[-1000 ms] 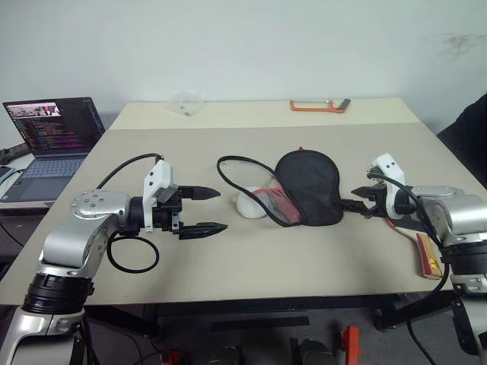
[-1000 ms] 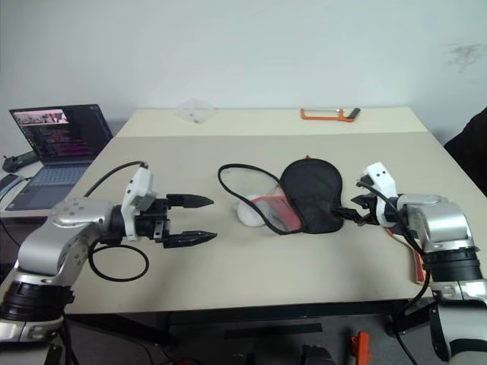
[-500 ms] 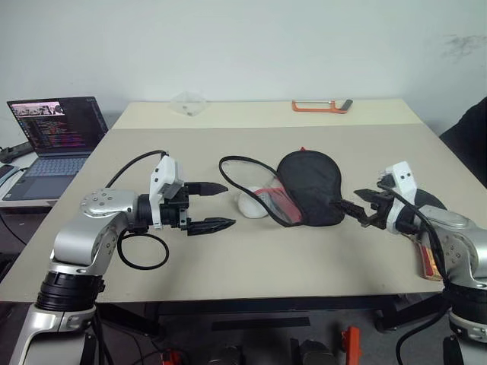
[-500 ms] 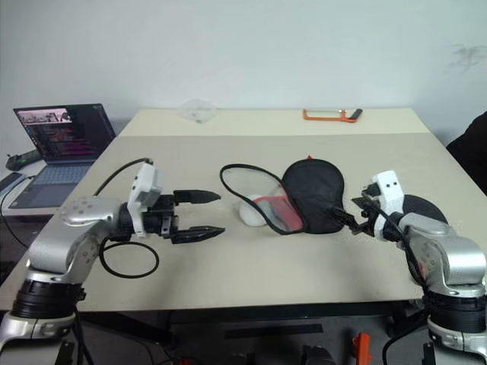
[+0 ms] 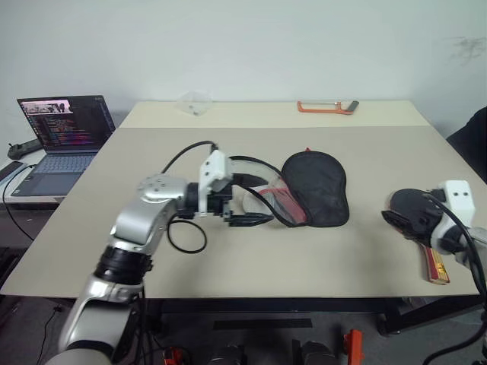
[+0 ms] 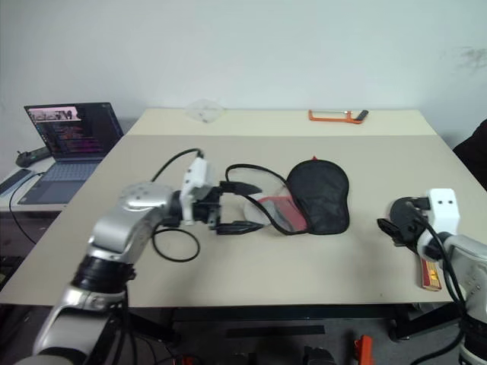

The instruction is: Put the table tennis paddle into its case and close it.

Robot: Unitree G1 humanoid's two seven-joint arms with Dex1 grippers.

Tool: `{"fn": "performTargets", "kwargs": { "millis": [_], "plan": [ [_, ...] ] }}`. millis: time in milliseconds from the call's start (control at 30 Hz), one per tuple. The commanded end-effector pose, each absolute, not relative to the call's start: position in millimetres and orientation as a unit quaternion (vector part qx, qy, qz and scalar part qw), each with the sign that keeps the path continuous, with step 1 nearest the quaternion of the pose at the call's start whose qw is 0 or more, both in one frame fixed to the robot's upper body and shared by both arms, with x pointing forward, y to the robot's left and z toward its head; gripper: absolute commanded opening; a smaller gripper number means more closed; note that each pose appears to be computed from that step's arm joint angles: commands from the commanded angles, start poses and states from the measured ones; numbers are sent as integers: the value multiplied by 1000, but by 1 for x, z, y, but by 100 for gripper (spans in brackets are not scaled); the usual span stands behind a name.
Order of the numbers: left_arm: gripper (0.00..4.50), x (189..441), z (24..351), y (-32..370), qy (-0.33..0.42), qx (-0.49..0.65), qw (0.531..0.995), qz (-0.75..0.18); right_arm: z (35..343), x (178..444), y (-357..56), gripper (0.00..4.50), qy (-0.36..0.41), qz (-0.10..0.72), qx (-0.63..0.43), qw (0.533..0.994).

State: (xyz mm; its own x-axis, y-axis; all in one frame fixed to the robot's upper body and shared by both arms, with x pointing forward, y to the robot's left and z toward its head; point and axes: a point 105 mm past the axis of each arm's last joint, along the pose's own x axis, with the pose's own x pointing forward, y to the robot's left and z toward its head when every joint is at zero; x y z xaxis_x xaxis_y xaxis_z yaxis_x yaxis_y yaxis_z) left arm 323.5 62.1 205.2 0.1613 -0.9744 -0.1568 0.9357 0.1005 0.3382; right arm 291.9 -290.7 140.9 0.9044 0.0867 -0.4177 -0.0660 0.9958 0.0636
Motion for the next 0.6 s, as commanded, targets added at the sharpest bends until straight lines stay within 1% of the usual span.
{"fn": "performTargets", "kwargs": {
  "millis": [33,167,267,433,600],
  "plan": [
    [443,321,211,54,-76,199,729,-650,138,280,-298,447,212,8,14,977],
    [443,320,206,53,-69,204,724,-656,119,267,-305,447,234,-18,28,972],
    [443,320,205,53,-68,206,722,-657,112,264,-308,447,239,-27,30,970],
    [443,321,205,54,-68,209,721,-657,103,273,-317,447,238,-53,26,970],
    [443,322,204,57,-66,213,725,-652,93,281,-319,447,244,-52,1,968]
  ]
}}
